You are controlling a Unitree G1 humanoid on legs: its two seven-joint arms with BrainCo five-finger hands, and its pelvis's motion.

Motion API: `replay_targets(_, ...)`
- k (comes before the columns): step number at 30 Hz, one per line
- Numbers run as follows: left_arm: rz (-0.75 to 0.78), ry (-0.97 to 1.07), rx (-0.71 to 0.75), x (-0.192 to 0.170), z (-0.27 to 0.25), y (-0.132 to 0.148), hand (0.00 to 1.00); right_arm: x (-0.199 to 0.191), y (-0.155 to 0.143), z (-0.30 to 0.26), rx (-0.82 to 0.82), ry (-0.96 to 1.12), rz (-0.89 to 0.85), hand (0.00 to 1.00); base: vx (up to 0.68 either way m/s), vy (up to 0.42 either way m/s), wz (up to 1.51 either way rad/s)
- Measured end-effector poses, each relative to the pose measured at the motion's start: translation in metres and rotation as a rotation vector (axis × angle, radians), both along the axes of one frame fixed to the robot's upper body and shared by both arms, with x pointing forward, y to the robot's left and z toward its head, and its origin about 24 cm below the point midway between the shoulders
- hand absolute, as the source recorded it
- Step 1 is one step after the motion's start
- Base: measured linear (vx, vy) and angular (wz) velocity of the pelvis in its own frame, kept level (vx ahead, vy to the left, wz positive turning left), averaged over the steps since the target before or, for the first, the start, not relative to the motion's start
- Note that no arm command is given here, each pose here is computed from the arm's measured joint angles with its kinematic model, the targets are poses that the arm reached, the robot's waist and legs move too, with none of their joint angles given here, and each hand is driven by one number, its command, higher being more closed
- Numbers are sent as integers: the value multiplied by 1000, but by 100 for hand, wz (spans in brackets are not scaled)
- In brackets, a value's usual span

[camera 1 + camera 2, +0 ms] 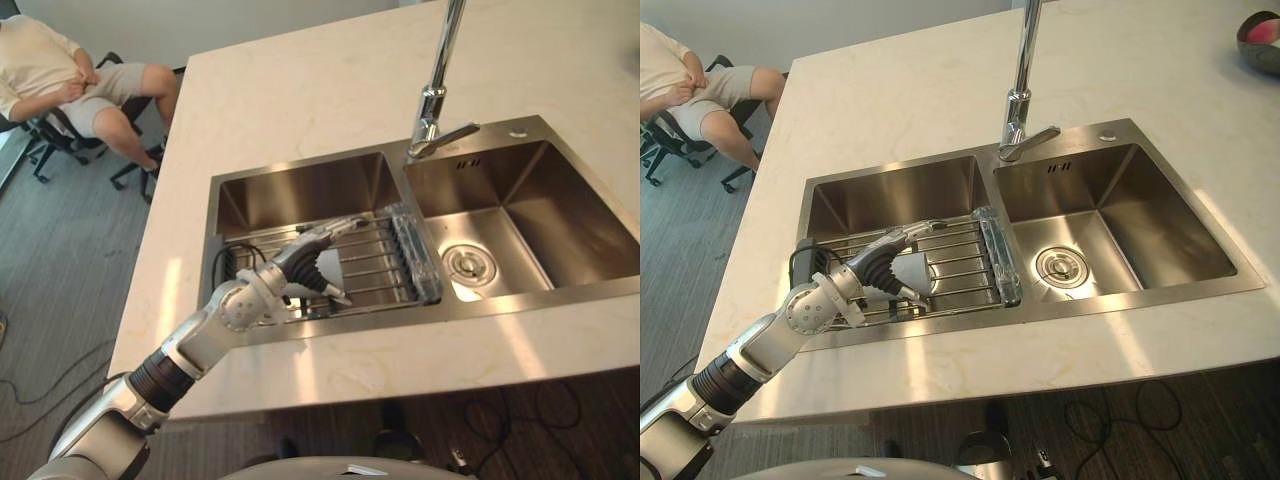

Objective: Walk over to the sink, pick up the cup, carry it to the dishwasher, place the cup inside the dishwasher, then close the dishwasher door

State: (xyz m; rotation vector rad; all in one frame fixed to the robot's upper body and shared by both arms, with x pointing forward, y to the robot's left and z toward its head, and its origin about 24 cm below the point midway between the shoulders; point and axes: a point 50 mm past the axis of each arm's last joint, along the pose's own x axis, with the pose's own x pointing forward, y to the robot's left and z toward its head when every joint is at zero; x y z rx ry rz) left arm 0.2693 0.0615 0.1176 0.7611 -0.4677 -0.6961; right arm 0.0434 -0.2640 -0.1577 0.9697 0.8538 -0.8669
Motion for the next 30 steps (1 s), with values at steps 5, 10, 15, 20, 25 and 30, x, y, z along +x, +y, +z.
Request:
replay_targets(5, 81, 25, 88, 8, -17, 11, 0, 1, -7, 2, -21, 13, 4, 0, -16, -2, -5)
replay_targets(10, 132, 34, 122, 6, -31, 18, 0, 4, -13, 4, -38, 12, 10, 0, 17, -10, -6)
replay_targets(15, 181, 26, 133, 9, -37, 24, 0, 6, -11, 4, -36, 20, 33, 0, 0, 0, 0)
replay_targets(20, 215, 76, 184, 9, -55, 32, 0, 7, -10, 4, -35, 18, 41, 0, -14, -1, 0)
replay_targets(25, 216, 80, 206, 8, -59, 33, 0, 7, -9, 4, -33, 19, 50, 0, 0, 0, 0)
replay_targets(30, 201, 75, 226, 7, -59, 32, 0, 9, -7, 3, -31, 21, 77, 0, 0, 0, 0)
